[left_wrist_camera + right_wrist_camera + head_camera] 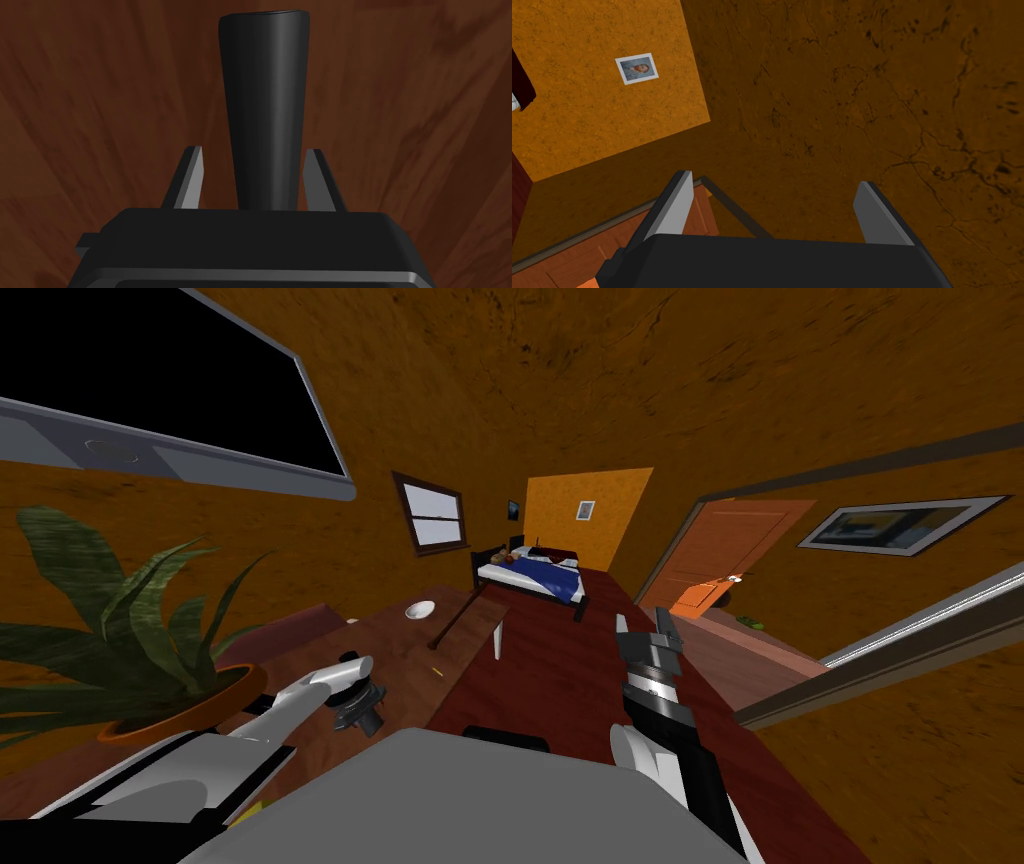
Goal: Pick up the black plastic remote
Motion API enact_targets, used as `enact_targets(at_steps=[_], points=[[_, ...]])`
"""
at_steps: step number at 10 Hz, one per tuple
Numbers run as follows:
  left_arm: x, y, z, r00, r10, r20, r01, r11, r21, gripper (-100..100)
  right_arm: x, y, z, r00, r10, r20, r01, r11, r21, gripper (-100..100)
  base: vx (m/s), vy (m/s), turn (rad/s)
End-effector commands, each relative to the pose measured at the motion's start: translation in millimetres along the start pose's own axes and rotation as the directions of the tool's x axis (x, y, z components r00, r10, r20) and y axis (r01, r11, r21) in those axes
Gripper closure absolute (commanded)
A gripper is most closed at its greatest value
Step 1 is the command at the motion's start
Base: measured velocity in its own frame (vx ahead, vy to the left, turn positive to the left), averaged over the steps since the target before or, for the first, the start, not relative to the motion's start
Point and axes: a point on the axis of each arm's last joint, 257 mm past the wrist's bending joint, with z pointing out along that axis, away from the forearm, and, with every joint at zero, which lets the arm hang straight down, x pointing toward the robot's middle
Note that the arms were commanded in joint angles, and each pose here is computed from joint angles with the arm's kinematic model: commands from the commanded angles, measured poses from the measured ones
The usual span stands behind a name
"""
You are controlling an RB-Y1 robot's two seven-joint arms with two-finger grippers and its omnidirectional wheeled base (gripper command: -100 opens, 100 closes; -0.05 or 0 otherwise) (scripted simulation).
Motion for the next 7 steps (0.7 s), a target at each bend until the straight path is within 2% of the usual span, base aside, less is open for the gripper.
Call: enact_targets(at_steps=[1, 4, 5, 6, 7], points=[[0.0, 0.0, 0.0, 1.000, 0.000, 0.000, 0.000, 1.000, 0.000, 100, 0.0, 0.0, 0.0, 1.000, 0.000, 0.000, 0.000, 1.000, 0.000, 0, -0.004, 0.005, 0.022], [-0.1, 1.4, 0.1, 1.000, -0.003, -0.001, 0.003, 1.000, -0.002, 100, 0.0, 0.0, 0.0, 1.000, 0.000, 0.000, 0.000, 1.000, 0.000, 0, 0.000, 0.000, 0.000], [-0.1, 1.5, 0.1, 1.000, -0.003, -0.001, 0.003, 1.000, -0.002, 0, 0.0, 0.0, 0.0, 1.000, 0.000, 0.000, 0.000, 1.000, 0.000, 0, 0.000, 0.000, 0.000], [-8.0, 1.4, -12.1, 1.000, 0.004, 0.000, -0.004, 1.000, 0.000, 100, 0.0, 0.0, 0.0, 1.000, 0.000, 0.000, 0.000, 1.000, 0.000, 0, 0.009, -0.035, 0.025], [-11.5, 2.4, -16.9, 1.000, 0.006, 0.000, -0.006, 1.000, 0.000, 100, 0.0, 0.0, 0.0, 1.000, 0.000, 0.000, 0.000, 1.000, 0.000, 0, 0.012, -0.063, 0.039]])
